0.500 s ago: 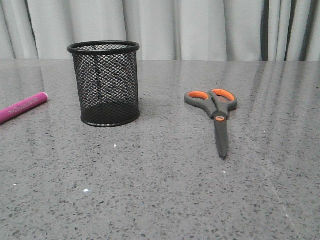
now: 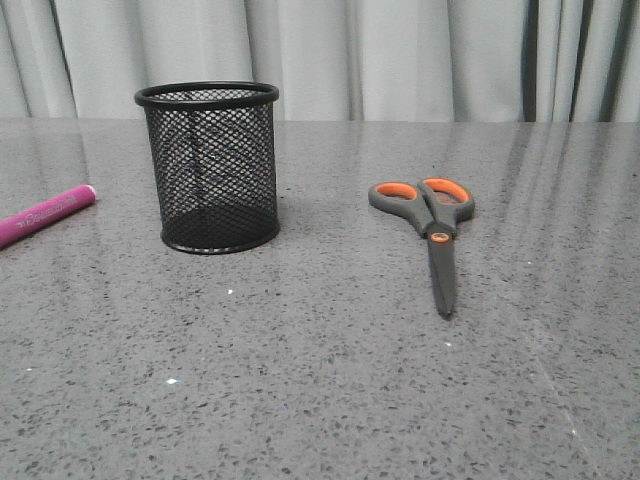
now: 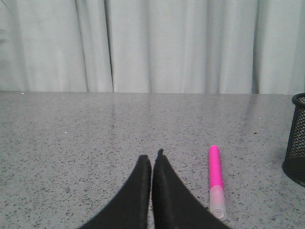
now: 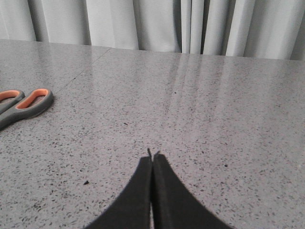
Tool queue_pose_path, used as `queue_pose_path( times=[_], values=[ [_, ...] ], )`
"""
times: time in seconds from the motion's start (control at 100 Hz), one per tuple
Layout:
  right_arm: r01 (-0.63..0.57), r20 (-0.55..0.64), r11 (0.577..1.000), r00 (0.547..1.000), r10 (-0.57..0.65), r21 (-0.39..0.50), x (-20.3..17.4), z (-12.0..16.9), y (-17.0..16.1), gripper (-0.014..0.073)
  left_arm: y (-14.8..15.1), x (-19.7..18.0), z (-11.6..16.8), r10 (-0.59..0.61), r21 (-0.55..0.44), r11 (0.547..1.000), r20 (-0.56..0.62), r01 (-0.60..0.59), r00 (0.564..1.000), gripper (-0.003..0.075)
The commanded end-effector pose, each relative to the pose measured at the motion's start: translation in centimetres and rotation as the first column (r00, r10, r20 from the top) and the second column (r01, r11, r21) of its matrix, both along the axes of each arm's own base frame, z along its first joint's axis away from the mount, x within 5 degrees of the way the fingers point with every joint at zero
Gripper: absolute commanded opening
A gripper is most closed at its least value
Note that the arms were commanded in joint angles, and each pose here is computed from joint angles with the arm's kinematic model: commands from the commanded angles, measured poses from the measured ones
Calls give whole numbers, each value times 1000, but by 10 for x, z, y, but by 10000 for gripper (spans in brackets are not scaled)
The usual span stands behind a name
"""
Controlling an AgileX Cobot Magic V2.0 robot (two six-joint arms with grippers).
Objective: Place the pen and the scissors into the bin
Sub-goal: 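Move the left gripper over the pink marker, aligned along its length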
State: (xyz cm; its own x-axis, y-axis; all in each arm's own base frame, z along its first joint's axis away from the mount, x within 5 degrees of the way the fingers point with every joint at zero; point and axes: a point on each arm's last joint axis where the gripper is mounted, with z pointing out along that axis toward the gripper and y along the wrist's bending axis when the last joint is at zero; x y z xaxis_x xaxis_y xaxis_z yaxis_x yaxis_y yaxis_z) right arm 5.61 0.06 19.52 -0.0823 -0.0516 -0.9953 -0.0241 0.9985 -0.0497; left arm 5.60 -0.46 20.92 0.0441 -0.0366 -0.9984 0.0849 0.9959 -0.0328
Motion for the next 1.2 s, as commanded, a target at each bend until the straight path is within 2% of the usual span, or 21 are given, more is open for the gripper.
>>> queue_pose_path(
  times=[0.0, 0.62, 0.85, 0.95, 1.04, 1.19],
  values=[
    [0, 79, 1000, 997, 1, -15, -1, 2, 0, -69, 0, -2, 1, -3, -19, 1000, 82, 4, 997, -22],
    [0, 83, 1000, 997, 1, -15, -1, 2, 0, -69, 0, -2, 1, -3, -19, 1000, 82, 4, 997, -22],
    [-9, 180, 1000, 984, 11, -13, -1, 11, 1, -69, 0, -2, 1, -3, -21, 1000, 82, 5, 997, -22],
    [-14, 229, 1000, 973, 16, -11, -2, 16, 2, -69, 0, -2, 1, -3, -51, 999, 79, 7, 997, -22],
    [-20, 250, 999, 968, 11, 31, -2, 18, 1, -69, 0, -2, 1, -4, -99, 995, 75, 11, 997, -22],
    [-35, 277, 989, 961, -6, 145, -3, 21, 1, -69, 1, -2, 1, -7, -267, 963, 68, 25, 998, -22]
  ],
)
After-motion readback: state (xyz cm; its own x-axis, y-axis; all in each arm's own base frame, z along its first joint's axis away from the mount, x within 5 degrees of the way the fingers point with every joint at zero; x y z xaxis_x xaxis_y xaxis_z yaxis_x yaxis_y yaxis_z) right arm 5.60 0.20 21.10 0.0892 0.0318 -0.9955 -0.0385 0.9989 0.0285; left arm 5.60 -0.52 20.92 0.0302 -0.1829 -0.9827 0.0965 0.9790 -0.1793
